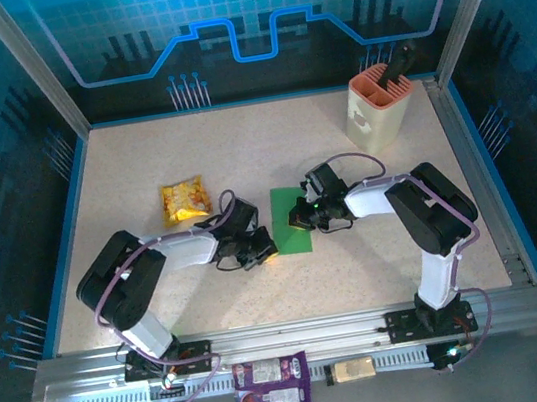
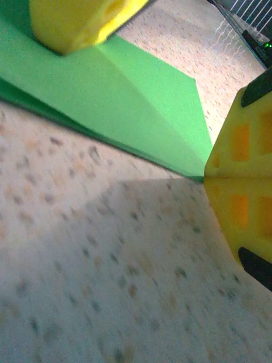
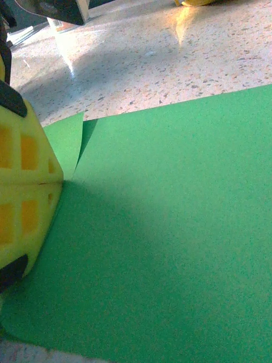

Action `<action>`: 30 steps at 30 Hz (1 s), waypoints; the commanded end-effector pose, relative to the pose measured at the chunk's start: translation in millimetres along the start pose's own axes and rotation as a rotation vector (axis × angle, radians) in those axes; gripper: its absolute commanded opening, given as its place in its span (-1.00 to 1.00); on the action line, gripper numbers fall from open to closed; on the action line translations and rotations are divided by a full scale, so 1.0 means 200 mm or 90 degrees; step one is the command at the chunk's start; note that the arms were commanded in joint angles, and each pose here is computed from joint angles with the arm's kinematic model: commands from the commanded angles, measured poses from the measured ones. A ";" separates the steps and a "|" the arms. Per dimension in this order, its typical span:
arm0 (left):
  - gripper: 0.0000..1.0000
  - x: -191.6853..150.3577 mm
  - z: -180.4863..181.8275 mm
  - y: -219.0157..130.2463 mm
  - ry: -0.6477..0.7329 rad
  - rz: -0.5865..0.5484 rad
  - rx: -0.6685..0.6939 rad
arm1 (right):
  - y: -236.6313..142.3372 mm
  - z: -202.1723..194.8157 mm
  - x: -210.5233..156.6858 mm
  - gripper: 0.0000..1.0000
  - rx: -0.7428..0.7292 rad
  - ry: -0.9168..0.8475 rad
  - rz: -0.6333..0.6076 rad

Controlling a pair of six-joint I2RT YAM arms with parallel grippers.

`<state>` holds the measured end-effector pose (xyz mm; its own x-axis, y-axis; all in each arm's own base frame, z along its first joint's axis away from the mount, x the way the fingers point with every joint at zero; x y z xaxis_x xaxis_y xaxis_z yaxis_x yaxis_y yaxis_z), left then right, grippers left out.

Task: Fold a paper plane with a square sheet of paper (pick it up from the middle)

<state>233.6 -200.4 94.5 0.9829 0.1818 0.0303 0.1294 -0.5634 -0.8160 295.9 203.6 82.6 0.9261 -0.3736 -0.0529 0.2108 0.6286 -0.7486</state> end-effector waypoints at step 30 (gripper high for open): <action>-0.99 0.10 -0.04 0.07 -0.010 0.026 0.046 | 0.03 -0.18 -0.02 -0.93 -0.122 0.009 0.011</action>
<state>263.6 -216.7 97.3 0.9847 0.1732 0.0189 0.1135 -0.5552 -0.8239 297.7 204.9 84.6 0.9370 -0.3467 -0.0415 0.2014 0.6336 -0.7470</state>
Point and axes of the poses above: each hand's point on the last joint's axis, 136 mm out from that joint toward the fingers, its own y axis out along the fingers, its own z axis along the line the jaws close on, x = y × z, the point moved 10 cm from there along -y, back along the fingers, and after that the axes turned 12 degrees about y, right-handed, at the moved point
